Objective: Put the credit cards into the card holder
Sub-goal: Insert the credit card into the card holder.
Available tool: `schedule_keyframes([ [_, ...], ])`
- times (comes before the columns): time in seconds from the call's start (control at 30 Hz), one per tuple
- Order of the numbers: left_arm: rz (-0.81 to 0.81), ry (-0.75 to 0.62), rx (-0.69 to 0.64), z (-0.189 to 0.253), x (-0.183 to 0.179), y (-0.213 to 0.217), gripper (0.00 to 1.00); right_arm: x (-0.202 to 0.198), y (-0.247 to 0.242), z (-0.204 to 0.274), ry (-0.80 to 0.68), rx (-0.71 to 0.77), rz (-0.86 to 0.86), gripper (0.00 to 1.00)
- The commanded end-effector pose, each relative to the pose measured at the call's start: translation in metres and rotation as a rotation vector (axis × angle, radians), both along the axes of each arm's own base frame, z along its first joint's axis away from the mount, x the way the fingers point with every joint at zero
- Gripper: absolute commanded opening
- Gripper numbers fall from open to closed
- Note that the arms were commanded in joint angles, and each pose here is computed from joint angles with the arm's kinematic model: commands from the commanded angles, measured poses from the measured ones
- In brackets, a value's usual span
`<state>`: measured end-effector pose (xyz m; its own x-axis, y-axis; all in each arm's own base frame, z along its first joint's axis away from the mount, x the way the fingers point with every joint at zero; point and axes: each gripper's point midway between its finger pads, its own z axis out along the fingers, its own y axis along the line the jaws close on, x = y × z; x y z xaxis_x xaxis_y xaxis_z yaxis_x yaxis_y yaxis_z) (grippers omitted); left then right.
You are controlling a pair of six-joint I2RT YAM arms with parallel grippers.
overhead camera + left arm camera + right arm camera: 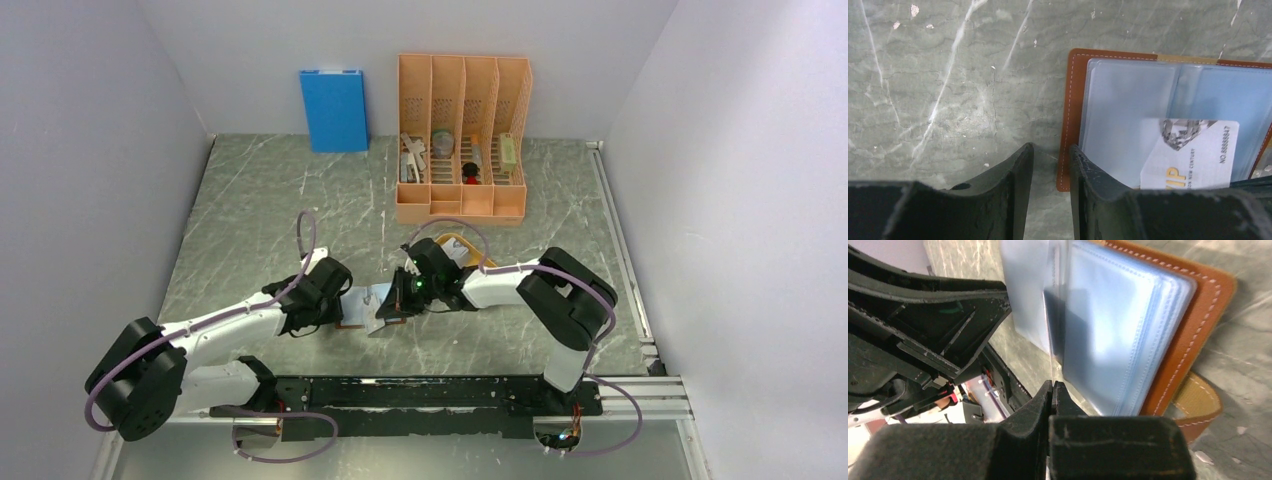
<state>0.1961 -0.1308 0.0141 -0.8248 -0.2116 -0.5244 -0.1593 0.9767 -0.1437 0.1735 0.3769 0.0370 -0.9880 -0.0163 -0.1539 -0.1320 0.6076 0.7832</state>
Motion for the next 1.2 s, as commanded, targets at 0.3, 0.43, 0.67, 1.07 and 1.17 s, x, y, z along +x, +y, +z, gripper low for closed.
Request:
schedule_keyframes([
  [0.3, -0.009, 0.006, 0.002, -0.003, 0.003, -0.003, 0.38, 0.021, -0.01, -0.003, -0.045, -0.03, -0.04, 0.0],
  [0.43, -0.015, 0.008, -0.003, -0.004, 0.004, -0.004, 0.37, 0.024, -0.006, -0.002, -0.048, -0.021, -0.035, 0.0],
  [0.67, -0.021, 0.014, -0.005, -0.006, 0.003, -0.005, 0.37, 0.026, -0.002, 0.0, -0.054, 0.005, -0.04, 0.0],
  [1.07, -0.028, 0.023, -0.008, -0.008, 0.001, -0.006, 0.37, 0.027, 0.0, -0.005, -0.038, 0.041, -0.076, 0.0],
  [1.17, -0.029, 0.023, -0.006, -0.008, 0.001, -0.006, 0.36, 0.029, -0.002, -0.007, -0.038, 0.031, -0.099, 0.0],
])
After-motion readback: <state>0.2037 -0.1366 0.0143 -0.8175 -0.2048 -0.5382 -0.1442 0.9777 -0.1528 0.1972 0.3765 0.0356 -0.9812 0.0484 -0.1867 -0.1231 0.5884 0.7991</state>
